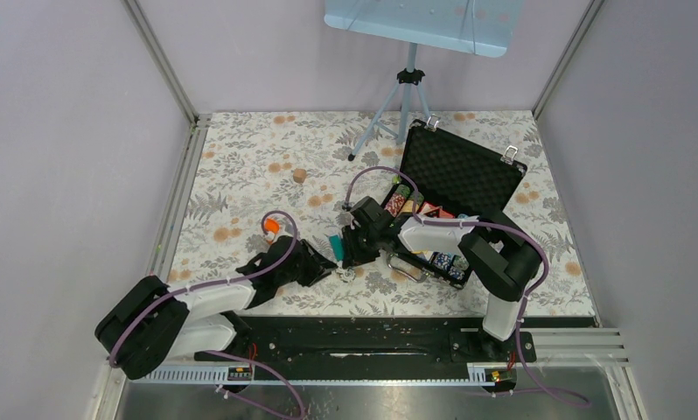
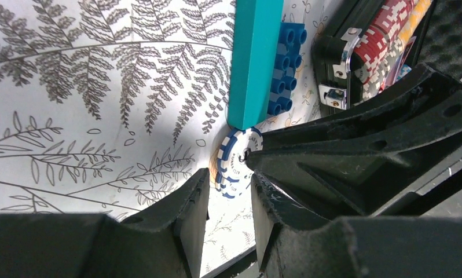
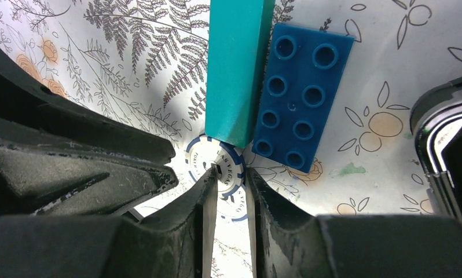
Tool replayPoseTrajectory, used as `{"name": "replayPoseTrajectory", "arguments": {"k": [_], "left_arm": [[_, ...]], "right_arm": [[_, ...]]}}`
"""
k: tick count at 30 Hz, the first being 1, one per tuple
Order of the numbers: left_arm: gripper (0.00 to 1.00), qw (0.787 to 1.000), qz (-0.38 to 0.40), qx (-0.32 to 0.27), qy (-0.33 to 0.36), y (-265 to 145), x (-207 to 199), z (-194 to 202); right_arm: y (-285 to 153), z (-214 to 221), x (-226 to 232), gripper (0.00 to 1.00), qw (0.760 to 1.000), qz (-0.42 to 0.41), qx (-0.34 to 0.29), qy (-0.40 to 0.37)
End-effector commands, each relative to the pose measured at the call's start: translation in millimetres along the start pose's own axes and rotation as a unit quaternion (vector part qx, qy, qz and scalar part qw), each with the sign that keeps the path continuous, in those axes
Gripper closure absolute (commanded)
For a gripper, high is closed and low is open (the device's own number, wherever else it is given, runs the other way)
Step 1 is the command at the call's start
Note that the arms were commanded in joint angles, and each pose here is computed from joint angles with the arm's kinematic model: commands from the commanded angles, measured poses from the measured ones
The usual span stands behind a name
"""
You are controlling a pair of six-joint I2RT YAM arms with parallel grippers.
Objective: Pack up texas hold em set
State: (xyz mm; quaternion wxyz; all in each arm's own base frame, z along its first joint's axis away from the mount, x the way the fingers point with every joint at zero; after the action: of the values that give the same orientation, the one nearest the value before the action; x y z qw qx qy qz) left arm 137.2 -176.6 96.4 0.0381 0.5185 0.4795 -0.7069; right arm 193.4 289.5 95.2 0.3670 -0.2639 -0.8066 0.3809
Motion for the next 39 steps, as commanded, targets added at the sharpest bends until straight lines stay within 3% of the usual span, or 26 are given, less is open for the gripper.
{"name": "replayPoseTrajectory", "arguments": {"k": [1, 23, 39], "left_arm": [[0.68, 1.000, 0.014, -0.011, 0.005, 5, -4, -4], [0.68, 1.000, -0.006, 0.003, 0.017, 24, 6, -7], [0.72, 0.994, 0.057, 0.090, 0.033, 28, 24, 6]], "right_arm": [[0, 23, -11, 0.70, 0.998, 0.048, 0.041, 0.001], [-1, 29, -17, 0.71, 0.997, 0.061, 0.050, 0.001], [4, 30, -19, 0.71, 0.996, 0.060, 0.058, 0.006]]}}
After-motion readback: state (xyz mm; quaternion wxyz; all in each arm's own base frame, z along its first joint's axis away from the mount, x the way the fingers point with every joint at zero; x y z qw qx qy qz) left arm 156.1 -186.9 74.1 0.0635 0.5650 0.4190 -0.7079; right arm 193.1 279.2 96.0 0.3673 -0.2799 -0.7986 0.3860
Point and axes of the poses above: each gripper's point midway between its finger pads, its own y axis out along the fingers, its own x axis along the line the jaws close on, z = x × y, the point moved 10 cm from there along -y, back along the fingers, and after that the axes turned 13 degrees about -y, right-handed, at the moved point
